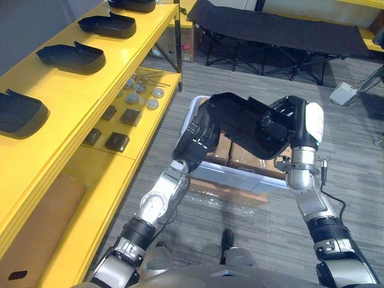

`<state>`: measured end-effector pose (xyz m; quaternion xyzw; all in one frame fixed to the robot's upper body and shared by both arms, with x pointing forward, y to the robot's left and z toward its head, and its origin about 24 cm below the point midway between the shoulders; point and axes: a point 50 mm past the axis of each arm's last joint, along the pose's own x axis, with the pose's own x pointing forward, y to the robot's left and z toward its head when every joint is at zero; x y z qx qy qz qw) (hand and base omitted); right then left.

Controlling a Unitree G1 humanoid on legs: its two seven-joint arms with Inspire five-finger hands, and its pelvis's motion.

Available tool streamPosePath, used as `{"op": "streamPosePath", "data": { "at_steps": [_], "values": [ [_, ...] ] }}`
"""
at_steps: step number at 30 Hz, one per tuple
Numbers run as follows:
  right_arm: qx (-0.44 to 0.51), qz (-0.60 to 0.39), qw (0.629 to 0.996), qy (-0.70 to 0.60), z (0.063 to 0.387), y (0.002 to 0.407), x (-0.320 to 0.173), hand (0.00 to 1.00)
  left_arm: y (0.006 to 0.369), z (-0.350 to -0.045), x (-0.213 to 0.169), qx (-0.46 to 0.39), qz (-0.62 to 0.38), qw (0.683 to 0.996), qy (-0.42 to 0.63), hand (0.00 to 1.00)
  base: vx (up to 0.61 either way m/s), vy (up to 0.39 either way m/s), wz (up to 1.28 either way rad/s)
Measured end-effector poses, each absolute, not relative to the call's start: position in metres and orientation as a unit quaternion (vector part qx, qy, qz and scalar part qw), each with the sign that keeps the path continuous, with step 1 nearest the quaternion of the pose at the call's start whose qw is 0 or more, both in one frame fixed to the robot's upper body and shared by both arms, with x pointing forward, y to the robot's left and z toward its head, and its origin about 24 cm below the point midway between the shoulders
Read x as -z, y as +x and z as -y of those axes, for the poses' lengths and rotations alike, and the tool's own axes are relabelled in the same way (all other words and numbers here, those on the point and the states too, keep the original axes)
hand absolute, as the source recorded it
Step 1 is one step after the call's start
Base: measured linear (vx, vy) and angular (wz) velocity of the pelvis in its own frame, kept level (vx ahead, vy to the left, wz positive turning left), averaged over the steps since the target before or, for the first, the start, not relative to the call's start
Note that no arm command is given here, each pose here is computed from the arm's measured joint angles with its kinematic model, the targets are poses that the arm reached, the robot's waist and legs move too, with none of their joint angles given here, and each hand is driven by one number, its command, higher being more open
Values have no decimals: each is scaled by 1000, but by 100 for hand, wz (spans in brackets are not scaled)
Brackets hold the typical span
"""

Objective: Walk over and take three plastic housings, then place them on the shelf

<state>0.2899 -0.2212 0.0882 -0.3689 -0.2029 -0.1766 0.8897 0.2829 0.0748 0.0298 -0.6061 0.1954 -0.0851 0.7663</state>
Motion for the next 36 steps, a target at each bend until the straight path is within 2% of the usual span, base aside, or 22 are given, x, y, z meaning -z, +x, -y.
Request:
{"op": "streamPosePath", "data": {
  "at_steps": [6, 13, 16, 20, 27, 34, 35, 36],
  "values": [
    [131, 233, 881, -391, 201, 288, -86, 0, 282, -70, -21, 59, -227, 764, -602, 100, 0, 0, 0],
    [132, 240, 885, -376, 190, 286, -83, 0, 283, -67, -19, 52, -240, 812, -529, 100, 0, 0, 0],
    [135, 248, 884, -373, 189, 286, -86, 0, 282, -66, -16, 53, -251, 812, -525, 100, 0, 0, 0],
    [133, 267, 882, -365, 186, 283, -93, 0, 281, -63, -15, 71, -255, 803, -534, 100, 0, 0, 0],
    [102, 257, 890, -363, 178, 278, -83, 0, 280, -54, -22, 116, -235, 764, -589, 100, 0, 0, 0],
    [104, 235, 908, -330, 173, 274, -73, 0, 283, -56, -27, 107, -199, 729, -646, 100, 0, 0, 0],
    [107, 232, 911, -325, 172, 273, -71, 0, 283, -56, -27, 104, -197, 722, -655, 0, 0, 0, 0],
    [108, 230, 912, -321, 172, 272, -70, 0, 283, -55, -27, 103, -195, 720, -657, 0, 0, 0, 0]
  ]
}}
